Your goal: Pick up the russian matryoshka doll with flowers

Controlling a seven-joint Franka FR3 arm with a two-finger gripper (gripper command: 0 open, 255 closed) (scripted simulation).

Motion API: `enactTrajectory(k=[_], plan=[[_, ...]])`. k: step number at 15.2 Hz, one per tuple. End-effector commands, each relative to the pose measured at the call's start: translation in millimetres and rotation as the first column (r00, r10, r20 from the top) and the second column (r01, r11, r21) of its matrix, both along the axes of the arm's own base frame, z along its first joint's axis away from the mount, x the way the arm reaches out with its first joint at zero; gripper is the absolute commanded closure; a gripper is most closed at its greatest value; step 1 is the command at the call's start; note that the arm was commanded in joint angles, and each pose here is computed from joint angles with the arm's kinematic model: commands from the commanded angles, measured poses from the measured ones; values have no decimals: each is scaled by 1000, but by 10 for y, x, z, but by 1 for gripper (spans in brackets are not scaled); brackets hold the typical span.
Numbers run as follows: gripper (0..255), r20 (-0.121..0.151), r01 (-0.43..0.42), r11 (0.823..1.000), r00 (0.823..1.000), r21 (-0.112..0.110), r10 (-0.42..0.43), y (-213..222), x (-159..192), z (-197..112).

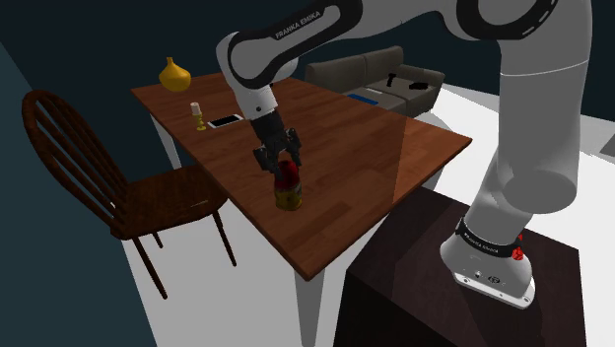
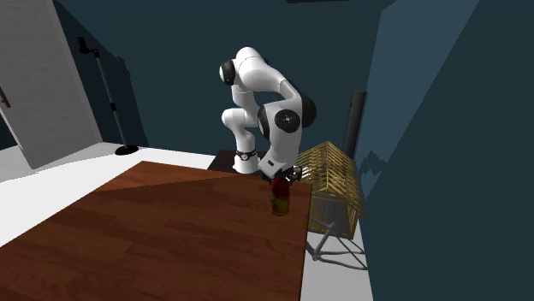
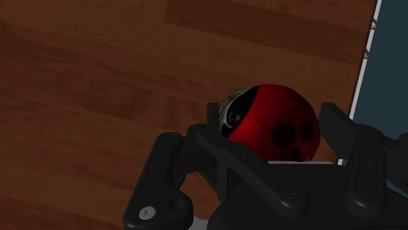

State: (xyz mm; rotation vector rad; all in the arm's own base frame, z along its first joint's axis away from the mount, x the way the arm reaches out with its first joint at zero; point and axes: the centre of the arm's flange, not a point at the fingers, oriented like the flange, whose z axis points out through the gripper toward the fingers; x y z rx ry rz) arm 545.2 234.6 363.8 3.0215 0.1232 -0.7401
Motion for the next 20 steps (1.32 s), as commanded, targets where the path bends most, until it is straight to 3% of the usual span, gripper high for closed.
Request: enactTrajectory(k=[1, 6, 20], plan=[[255, -1, 0, 1000, 1000, -1, 0, -2, -1, -8], [255, -1, 0, 1000, 1000, -1, 0, -3, -1, -7], [255, -1, 0, 1000, 1000, -1, 0, -3, -1, 732]])
